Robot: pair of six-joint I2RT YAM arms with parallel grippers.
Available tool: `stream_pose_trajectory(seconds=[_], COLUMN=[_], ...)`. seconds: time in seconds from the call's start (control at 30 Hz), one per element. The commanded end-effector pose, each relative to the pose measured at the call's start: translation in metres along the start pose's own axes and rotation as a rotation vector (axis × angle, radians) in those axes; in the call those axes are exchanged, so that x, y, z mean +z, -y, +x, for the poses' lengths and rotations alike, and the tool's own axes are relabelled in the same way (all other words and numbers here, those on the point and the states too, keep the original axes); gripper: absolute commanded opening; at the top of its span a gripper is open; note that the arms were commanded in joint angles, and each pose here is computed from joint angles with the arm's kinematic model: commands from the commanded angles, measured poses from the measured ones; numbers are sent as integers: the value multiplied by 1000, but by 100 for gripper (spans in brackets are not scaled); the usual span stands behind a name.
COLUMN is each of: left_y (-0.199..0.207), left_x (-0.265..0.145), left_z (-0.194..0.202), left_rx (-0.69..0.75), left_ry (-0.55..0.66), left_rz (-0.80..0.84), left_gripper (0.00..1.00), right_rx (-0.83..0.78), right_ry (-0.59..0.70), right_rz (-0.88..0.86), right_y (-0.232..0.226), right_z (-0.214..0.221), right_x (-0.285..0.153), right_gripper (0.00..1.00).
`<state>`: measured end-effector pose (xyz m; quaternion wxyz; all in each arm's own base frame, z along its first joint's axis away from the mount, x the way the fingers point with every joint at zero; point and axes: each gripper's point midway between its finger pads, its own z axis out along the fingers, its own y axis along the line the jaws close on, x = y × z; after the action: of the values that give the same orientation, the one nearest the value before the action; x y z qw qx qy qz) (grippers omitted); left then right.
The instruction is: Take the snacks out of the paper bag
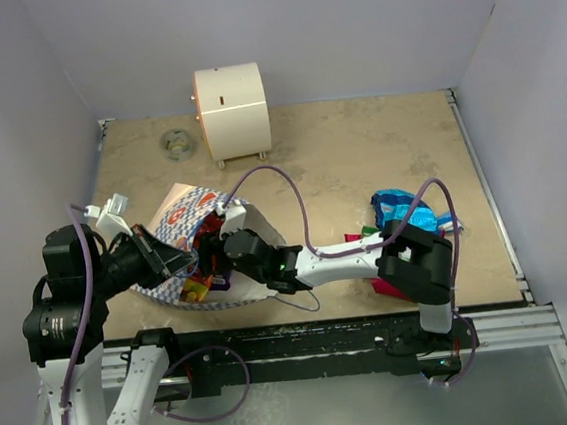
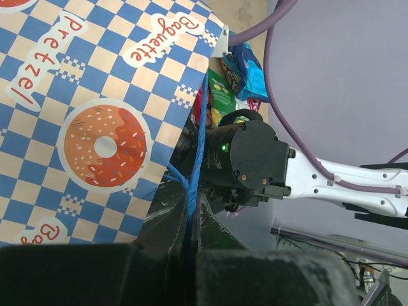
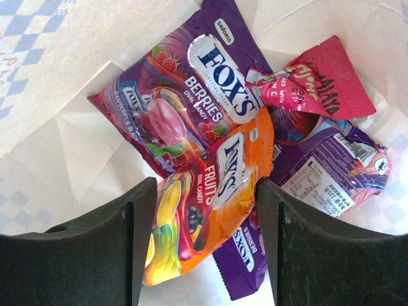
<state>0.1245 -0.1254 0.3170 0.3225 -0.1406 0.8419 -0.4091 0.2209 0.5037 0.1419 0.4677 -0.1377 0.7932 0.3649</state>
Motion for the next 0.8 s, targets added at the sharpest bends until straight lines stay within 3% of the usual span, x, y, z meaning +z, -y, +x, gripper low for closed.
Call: stream_pose_trajectory(seconds=[0.0, 0.43, 0.67, 0.77], left_y=[3, 2, 0, -2], left_x=[-1, 3, 8, 9], left_z=[-2, -9, -11, -11], left_rx=[15, -14, -14, -14], left_ry=[2, -5, -5, -3], left_rz=[5, -21, -17, -12], left_gripper=[0, 0, 0, 0], right_rx=[72, 153, 30, 15], right_ry=[38, -48, -92, -102], right_rz=[-79, -36, 84, -10], right_y=[-24, -16, 22, 15], right_z=[-20, 31, 53, 62], right_x=[-3, 39, 38, 40], right_gripper=[65, 64, 73, 67])
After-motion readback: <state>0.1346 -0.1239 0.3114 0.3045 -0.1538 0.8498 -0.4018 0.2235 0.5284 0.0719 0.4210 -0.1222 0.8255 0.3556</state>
